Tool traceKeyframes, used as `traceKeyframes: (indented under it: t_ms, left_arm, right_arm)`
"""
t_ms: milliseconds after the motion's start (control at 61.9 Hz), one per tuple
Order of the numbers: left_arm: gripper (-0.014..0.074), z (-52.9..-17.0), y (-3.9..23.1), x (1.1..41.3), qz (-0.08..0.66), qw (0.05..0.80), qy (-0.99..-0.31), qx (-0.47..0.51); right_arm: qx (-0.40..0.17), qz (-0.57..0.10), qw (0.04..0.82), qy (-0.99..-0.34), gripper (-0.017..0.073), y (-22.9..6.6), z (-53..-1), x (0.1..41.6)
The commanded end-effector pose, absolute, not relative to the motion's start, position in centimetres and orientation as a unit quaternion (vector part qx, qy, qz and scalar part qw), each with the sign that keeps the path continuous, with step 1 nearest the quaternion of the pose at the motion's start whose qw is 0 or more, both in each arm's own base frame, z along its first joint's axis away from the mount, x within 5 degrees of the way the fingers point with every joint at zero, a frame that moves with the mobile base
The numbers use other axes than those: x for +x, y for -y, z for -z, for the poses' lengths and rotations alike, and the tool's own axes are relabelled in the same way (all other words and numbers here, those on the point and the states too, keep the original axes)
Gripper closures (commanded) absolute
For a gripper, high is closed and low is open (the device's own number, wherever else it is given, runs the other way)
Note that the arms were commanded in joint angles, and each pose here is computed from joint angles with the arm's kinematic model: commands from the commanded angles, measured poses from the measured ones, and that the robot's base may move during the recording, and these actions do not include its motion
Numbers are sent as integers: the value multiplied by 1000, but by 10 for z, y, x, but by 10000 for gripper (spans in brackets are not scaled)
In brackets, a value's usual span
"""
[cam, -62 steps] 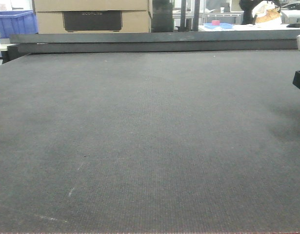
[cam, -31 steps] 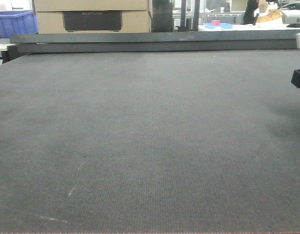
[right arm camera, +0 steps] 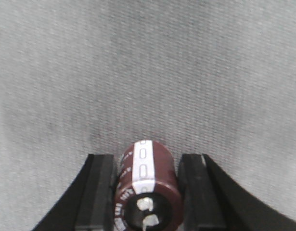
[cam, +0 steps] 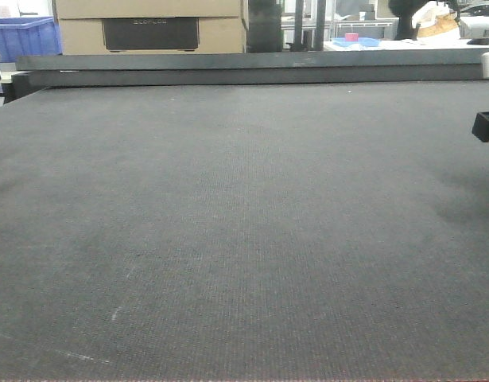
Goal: Place cylindrical capacitor in blue bin on shelf
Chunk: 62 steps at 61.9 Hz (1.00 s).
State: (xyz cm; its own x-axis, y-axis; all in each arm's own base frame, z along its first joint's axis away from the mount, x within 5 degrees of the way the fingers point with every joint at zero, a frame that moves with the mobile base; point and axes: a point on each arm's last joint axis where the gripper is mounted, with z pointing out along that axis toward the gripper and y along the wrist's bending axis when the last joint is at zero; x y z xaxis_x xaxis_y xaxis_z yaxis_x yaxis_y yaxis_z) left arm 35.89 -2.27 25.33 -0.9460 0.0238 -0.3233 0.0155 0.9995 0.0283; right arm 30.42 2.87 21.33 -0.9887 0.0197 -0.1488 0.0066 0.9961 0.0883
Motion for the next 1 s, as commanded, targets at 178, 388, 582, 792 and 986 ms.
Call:
traceKeyframes:
  t_ms: [178,388,582,792,986]
  left_arm:
    - [78,-257,23,359,-13,170,-985,12]
    - [78,-255,23,359,-12,169,-985,12]
    - [78,-239,24,360,-14,140,-990,12]
    - [78,-235,24,362,-14,137,-990,12]
    - [78,-235,24,362,-14,139,-990,13]
  right_arm:
    - [7,-47,89,-995,722,-30,-215,307]
    - [7,-47,89,-995,722,-30,-215,307]
    - [7,-47,89,-995,722,-30,-215,307]
    - [7,-46,87,-995,722,-30,-215,307]
    - [7,-46,87,-995,722,-30,-215,307]
